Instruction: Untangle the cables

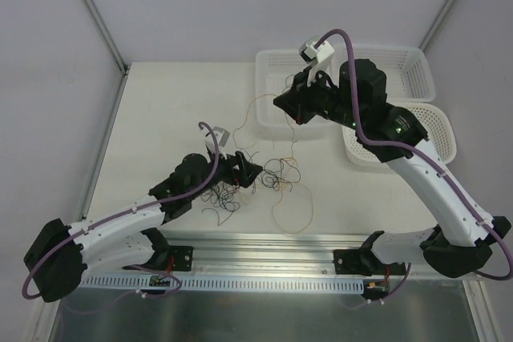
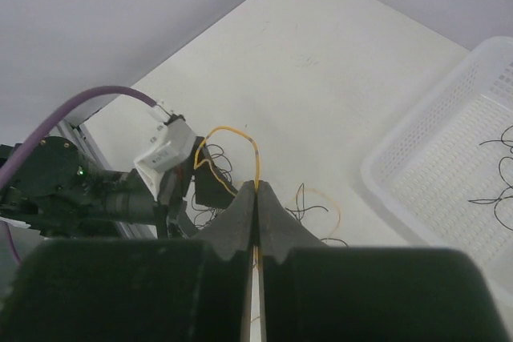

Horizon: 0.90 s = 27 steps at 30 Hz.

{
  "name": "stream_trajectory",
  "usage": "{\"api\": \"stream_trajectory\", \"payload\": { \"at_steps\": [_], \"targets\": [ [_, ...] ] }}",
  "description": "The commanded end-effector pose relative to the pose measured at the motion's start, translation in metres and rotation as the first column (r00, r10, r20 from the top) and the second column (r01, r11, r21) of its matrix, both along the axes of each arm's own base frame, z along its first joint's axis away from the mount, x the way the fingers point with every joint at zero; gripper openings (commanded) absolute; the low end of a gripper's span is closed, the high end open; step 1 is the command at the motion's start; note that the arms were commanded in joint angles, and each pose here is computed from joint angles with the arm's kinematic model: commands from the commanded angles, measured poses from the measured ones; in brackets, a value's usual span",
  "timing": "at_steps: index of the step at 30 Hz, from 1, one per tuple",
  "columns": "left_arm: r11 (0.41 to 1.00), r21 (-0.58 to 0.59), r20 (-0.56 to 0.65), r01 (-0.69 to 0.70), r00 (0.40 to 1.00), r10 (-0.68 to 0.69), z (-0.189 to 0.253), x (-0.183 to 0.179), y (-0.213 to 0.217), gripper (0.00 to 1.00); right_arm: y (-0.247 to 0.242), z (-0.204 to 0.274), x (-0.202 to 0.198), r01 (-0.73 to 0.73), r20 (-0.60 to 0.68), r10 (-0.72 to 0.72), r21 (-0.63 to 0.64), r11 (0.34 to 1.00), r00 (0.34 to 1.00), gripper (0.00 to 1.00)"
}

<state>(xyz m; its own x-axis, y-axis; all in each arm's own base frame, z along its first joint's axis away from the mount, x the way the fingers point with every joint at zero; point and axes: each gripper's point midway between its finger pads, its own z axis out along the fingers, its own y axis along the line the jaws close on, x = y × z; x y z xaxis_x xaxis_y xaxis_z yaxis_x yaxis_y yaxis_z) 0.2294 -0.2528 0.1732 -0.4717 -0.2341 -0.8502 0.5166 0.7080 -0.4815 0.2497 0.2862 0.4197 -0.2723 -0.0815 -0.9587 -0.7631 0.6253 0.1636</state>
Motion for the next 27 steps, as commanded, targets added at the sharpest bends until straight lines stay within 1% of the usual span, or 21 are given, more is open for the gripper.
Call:
{"api": "stream_trajectory", "payload": {
  "at_steps": [1, 2, 6, 11, 15, 18, 19, 20, 22, 26, 27],
  "targets": [
    [0.994, -0.057, 0.186, 0.095, 0.979, -0.083, 0.057, 0.004, -0.033, 0.87, 0.007, 0.024, -0.010, -0.033, 0.026, 0.030, 0.093, 0.995, 0.999, 0.01],
    [0.994, -0.041, 0.190, 0.101, 0.978, -0.091, 0.056, 0.008, -0.041, 0.87, 0.008, 0.025, -0.011, -0.038, 0.025, 0.035, 0.098, 0.994, 0.999, 0.01],
    [0.988, -0.053, 0.244, 0.143, 0.962, -0.126, 0.070, 0.011, -0.068, 0.86, 0.014, 0.024, -0.017, -0.054, 0.015, 0.053, 0.109, 0.993, 0.998, 0.01],
    [0.978, -0.018, 0.314, 0.209, 0.930, -0.193, 0.080, 0.011, -0.106, 0.87, 0.015, 0.017, -0.021, -0.052, -0.008, 0.054, 0.111, 0.992, 0.999, 0.01],
    [0.976, 0.004, 0.317, 0.220, 0.925, -0.210, 0.075, 0.017, -0.124, 0.86, 0.015, 0.019, -0.025, -0.055, -0.012, 0.057, 0.121, 0.991, 0.998, 0.01],
    [0.980, 0.021, 0.302, 0.197, 0.933, -0.194, 0.062, 0.026, -0.132, 0.80, 0.013, 0.021, -0.028, -0.056, -0.011, 0.058, 0.130, 0.990, 0.998, 0.01],
    [0.983, 0.034, 0.288, 0.178, 0.941, -0.180, 0.052, 0.031, -0.134, 0.79, 0.012, 0.022, -0.027, -0.051, -0.010, 0.053, 0.131, 0.990, 0.999, 0.01],
    [0.985, 0.036, 0.282, 0.169, 0.944, -0.173, 0.048, 0.034, -0.135, 0.74, 0.013, 0.022, -0.029, -0.055, -0.011, 0.057, 0.134, 0.990, 0.998, 0.01],
    [0.988, 0.052, 0.260, 0.143, 0.954, -0.151, 0.031, 0.040, -0.137, 0.71, 0.010, 0.025, -0.030, -0.050, -0.005, 0.051, 0.138, 0.989, 0.999, 0.01],
    [0.992, 0.063, 0.200, 0.109, 0.972, -0.120, 0.004, 0.046, -0.138, 0.56, 0.003, 0.030, -0.029, -0.027, 0.014, 0.026, 0.134, 0.991, 1.000, 0.01],
    [0.992, 0.067, 0.188, 0.105, 0.975, -0.116, -0.002, 0.046, -0.137, 0.47, 0.001, 0.032, -0.028, -0.020, 0.023, 0.017, 0.130, 0.991, 1.000, 0.01]
  ]
}}
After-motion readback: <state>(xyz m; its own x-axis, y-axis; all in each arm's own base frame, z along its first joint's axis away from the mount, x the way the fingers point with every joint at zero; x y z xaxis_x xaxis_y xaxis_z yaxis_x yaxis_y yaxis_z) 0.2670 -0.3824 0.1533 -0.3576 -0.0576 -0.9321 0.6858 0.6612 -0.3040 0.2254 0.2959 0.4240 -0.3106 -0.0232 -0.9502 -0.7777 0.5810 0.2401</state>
